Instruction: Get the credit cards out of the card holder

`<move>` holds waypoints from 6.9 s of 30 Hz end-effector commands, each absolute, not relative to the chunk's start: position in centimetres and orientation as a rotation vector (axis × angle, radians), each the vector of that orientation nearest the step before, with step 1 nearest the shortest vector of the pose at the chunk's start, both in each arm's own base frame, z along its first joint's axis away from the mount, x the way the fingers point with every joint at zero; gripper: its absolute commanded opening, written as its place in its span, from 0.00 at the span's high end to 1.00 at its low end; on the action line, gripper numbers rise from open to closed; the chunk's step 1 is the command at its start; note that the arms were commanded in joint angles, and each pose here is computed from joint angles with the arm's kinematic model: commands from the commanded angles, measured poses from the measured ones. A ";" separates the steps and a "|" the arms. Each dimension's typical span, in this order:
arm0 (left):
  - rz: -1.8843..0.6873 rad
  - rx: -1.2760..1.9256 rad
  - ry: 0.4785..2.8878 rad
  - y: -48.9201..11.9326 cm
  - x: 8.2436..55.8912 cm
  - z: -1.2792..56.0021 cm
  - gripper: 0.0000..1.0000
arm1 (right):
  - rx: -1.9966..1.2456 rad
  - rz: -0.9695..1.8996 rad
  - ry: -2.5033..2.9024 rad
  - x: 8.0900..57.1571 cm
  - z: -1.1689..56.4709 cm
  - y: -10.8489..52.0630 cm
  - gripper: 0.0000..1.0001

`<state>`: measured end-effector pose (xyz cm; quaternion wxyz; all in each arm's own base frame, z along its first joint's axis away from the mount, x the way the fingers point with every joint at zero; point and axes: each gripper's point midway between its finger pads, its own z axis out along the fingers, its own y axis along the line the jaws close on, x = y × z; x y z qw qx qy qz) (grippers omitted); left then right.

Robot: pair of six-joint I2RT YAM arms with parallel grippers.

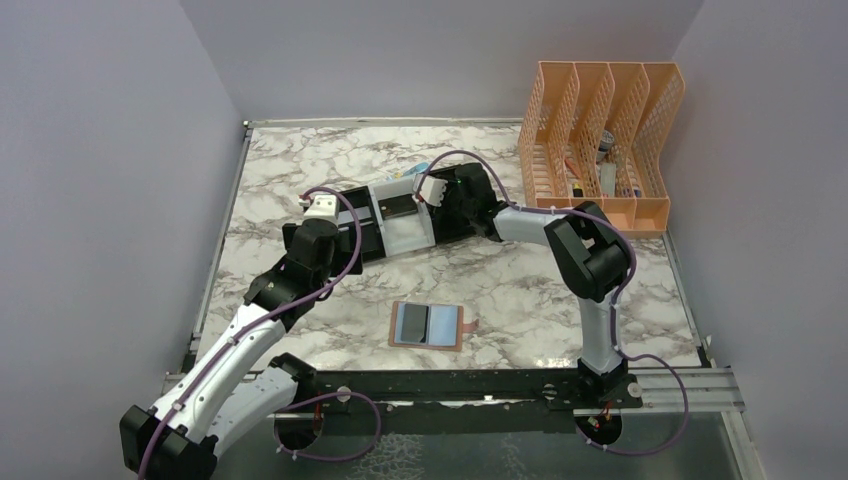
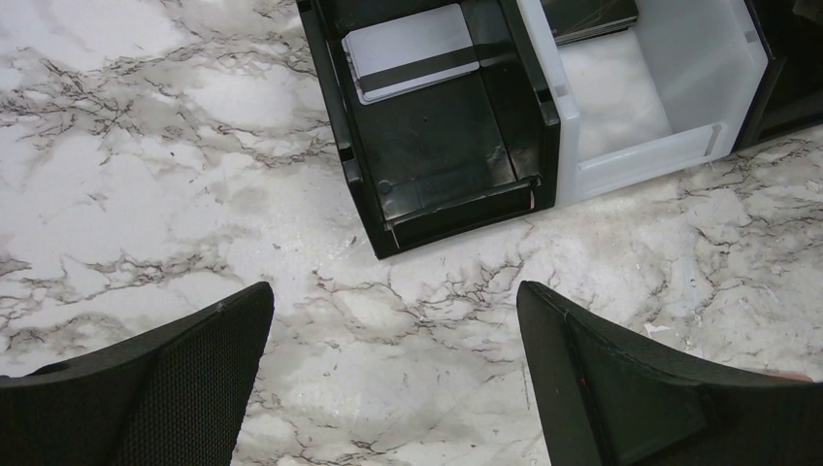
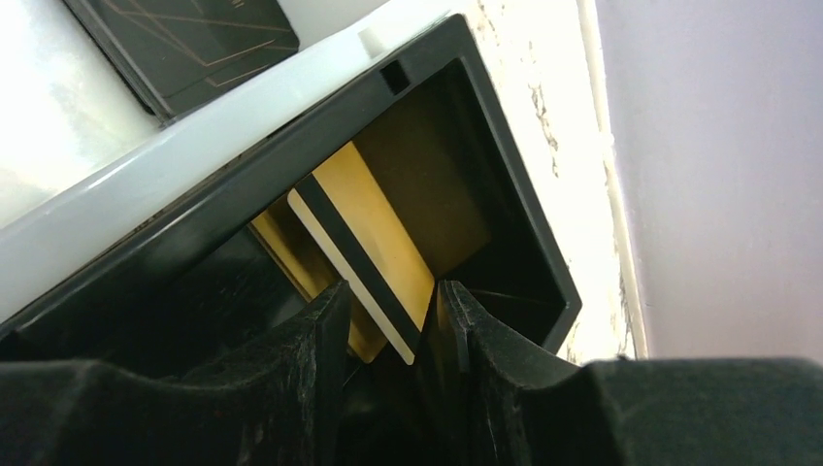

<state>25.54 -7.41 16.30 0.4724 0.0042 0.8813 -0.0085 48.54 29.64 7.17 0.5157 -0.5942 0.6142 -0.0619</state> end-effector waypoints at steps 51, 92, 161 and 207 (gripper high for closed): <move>-0.025 0.001 2.150 -7.2 25.8 16.6 0.01 | -0.387 0.341 2.418 40.7 8.5 32.7 0.53; -0.166 0.063 2.187 -9.4 25.2 16.1 0.01 | -0.192 0.490 2.362 32.8 12.2 27.5 0.44; -0.886 0.132 2.497 -22.1 13.6 2.8 0.74 | -0.180 1.328 2.515 15.7 3.5 34.4 0.76; -0.719 0.167 2.547 -21.5 13.0 2.2 0.82 | -0.145 1.319 2.512 15.5 3.0 33.8 0.99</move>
